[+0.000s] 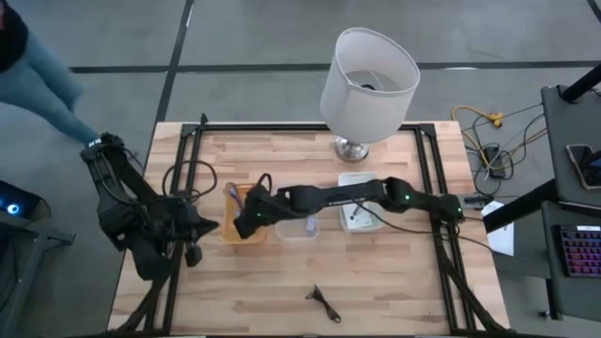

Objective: Pick and place items into bin
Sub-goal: Put the violet charger cable into the yellow bin, then put the black charger cable into the yellow bin

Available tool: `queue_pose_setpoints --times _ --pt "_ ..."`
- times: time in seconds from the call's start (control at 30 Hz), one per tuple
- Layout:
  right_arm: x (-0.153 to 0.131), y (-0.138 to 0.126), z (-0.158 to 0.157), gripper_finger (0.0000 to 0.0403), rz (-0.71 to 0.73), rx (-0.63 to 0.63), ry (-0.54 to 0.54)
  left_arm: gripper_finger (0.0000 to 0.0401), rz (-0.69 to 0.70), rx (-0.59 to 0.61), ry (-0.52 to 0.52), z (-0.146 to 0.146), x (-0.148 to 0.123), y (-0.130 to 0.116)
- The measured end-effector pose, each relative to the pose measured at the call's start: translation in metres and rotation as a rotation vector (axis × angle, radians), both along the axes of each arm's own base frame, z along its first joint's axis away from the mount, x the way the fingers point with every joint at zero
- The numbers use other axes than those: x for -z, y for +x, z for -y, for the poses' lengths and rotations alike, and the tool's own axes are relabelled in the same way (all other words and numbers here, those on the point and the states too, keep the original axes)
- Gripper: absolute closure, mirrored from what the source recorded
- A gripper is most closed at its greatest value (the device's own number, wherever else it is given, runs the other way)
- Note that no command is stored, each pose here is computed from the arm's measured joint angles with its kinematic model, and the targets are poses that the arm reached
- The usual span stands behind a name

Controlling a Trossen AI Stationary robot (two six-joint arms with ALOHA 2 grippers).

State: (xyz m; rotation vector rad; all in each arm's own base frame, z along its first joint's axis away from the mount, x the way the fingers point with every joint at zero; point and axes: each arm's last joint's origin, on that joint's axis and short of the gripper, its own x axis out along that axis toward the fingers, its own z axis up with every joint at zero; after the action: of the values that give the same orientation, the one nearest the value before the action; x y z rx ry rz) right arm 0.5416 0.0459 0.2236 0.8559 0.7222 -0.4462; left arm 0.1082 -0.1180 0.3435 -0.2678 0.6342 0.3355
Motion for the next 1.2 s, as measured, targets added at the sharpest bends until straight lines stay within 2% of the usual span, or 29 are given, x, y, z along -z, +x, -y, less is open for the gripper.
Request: queue_pose_setpoints --times 0.2,0.33,0.47,0.67,0.8,0.87,1.0,1.13,1.2 --pt "0.011 0.001 0.004 0.0387 -0.025 0.166 0.101 0.0401 -0.126 -0.044 0.052 -0.011 0.007 -0.009" --pt "0.016 0.002 0.006 0.0359 -0.024 0.208 0.107 0.0397 -0.143 -0.048 0.078 -0.017 0.007 -0.013" --pt "0.012 0.003 0.004 0.0319 0.001 0.213 0.123 0.0364 -0.134 -0.043 0.066 -0.022 0.005 -0.017" --pt "0.01 0.002 -0.003 0.0265 0.001 0.199 0.127 0.0292 -0.139 -0.044 0.069 -0.028 0.003 -0.021" --pt "-0.009 -0.01 -0.022 0.024 -0.026 0.064 0.035 0.0265 -0.15 -0.044 0.075 -0.028 0.004 -0.021" --pt "-0.023 -0.024 -0.035 0.0232 -0.087 -0.031 -0.032 0.026 -0.16 -0.045 0.09 -0.025 0.007 -0.019" --pt "-0.042 -0.064 -0.061 0.0226 -0.328 -0.196 -0.061 0.026 -0.177 -0.046 0.112 -0.016 0.015 -0.013" --pt "-0.039 -0.098 -0.092 0.0227 -0.57 -0.316 -0.058 0.026 -0.181 -0.047 0.117 -0.004 0.02 -0.004" --pt "-0.036 -0.11 -0.113 0.0227 -0.634 -0.371 -0.05 0.026 -0.186 -0.046 0.109 0.002 0.023 -0.001"
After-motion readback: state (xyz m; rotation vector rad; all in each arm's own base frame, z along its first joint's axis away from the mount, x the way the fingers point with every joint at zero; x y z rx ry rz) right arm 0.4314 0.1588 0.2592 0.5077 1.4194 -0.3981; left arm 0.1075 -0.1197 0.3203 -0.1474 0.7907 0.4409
